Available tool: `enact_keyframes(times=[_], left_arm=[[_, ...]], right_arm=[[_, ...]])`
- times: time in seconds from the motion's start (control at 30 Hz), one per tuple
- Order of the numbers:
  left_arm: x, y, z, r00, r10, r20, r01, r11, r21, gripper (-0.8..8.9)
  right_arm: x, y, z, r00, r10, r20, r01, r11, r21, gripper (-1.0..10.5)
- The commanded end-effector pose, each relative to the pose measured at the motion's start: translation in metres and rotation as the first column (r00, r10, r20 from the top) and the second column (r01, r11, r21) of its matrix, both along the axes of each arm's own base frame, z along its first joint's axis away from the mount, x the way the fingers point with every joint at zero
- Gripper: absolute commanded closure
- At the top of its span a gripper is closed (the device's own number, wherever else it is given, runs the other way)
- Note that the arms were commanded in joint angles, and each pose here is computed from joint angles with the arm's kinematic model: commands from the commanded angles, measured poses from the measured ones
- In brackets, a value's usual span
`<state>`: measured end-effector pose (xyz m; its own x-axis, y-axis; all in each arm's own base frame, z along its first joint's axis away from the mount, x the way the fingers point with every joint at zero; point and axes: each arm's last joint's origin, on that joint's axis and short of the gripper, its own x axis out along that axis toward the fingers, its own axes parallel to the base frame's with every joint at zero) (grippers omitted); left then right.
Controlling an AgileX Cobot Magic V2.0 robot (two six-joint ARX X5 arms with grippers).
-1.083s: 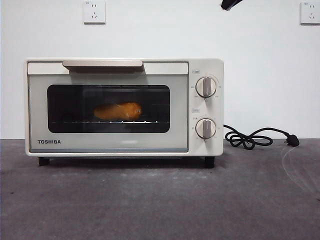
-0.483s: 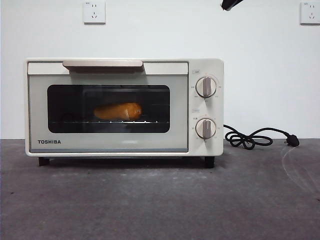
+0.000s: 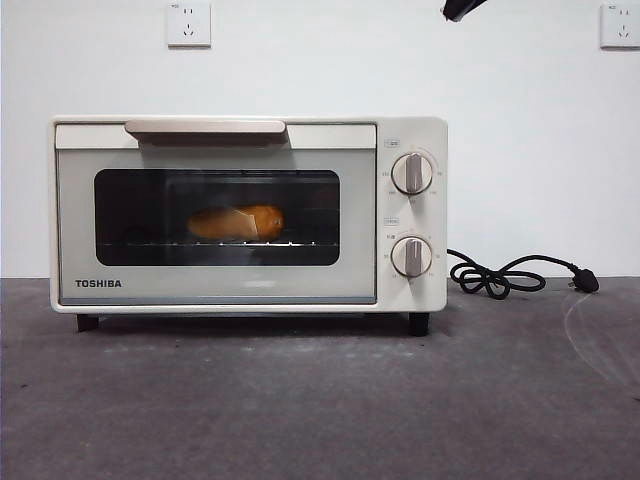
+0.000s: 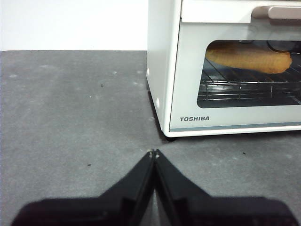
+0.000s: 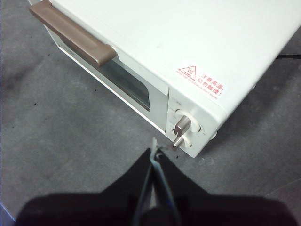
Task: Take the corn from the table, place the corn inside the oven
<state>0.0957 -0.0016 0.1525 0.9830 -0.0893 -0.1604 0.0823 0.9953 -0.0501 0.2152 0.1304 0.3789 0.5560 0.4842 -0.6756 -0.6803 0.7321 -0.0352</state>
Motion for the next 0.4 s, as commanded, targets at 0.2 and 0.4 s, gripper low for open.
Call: enact_keyframes(times=[0.2,0.4], left_arm=[[0.0008,-0.0003,-0.0023,1.0,-0.005,-0.006,0.005,1.0,0.012,8.17],[0.0008,-0.0003,-0.0023,1.0,-0.005,-0.007,0.005,1.0,0.012,8.17]], right_arm=[[0.0008,0.0004,-0.0019,1.0,-0.006,-0.006,0.006,1.0,0.003,9.5],[0.0008,0.0004,-0.0019,1.0,-0.006,-0.006,0.006,1.0,0.003,9.5]])
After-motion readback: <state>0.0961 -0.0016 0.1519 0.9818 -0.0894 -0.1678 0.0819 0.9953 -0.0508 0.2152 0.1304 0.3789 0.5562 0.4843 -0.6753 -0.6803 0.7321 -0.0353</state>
